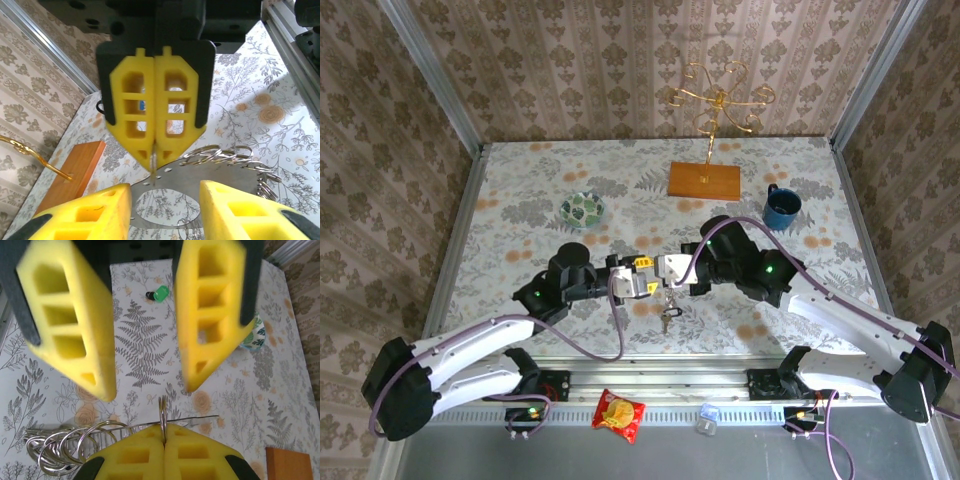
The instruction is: Put the keys on the keyring
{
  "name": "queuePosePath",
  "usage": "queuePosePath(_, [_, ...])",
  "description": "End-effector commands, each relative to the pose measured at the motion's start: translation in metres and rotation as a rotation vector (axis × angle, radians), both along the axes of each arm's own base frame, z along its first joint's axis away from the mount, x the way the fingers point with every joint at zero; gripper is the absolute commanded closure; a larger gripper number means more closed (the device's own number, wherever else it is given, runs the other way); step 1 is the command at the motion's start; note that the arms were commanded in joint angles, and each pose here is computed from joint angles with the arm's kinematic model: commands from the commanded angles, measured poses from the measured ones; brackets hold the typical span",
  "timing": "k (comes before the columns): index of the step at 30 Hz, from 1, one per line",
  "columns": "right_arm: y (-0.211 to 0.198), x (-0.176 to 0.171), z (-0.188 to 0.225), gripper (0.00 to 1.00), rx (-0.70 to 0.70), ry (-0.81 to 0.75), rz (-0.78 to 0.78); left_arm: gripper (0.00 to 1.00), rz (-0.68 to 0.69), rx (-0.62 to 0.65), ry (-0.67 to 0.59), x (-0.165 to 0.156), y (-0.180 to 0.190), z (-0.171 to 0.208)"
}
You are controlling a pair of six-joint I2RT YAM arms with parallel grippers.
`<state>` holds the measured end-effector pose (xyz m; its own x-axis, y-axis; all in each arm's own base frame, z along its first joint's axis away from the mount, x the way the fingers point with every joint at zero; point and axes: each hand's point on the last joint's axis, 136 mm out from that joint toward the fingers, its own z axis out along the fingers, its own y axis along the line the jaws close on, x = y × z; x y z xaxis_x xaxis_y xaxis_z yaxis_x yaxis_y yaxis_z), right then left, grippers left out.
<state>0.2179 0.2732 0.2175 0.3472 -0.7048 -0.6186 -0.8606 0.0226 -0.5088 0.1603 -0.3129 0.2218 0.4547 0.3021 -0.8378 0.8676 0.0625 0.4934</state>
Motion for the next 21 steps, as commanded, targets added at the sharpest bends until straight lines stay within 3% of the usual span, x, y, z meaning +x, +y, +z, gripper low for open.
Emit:
queuePosePath(1, [0.0120, 0.0042, 0.0247, 1.00, 0.058, -0.044, 0.004, 0.61, -0.030, -0.010, -0.003, -0.0043, -0.0046, 0.0009])
queuePosePath(16, [0.0165, 0.0027, 0.0173, 1.00, 0.012, -0.055, 0.016, 0.79, -0.034, -0.019, -0.007, -0.0042, -0.0057, 0.0038])
queuePosePath(21, [0.0216, -0.0018, 0.0222, 1.00, 0.033, -0.049, 0.034, 0.91, -0.019, -0.016, -0.019, -0.0002, -0.0070, 0.0035])
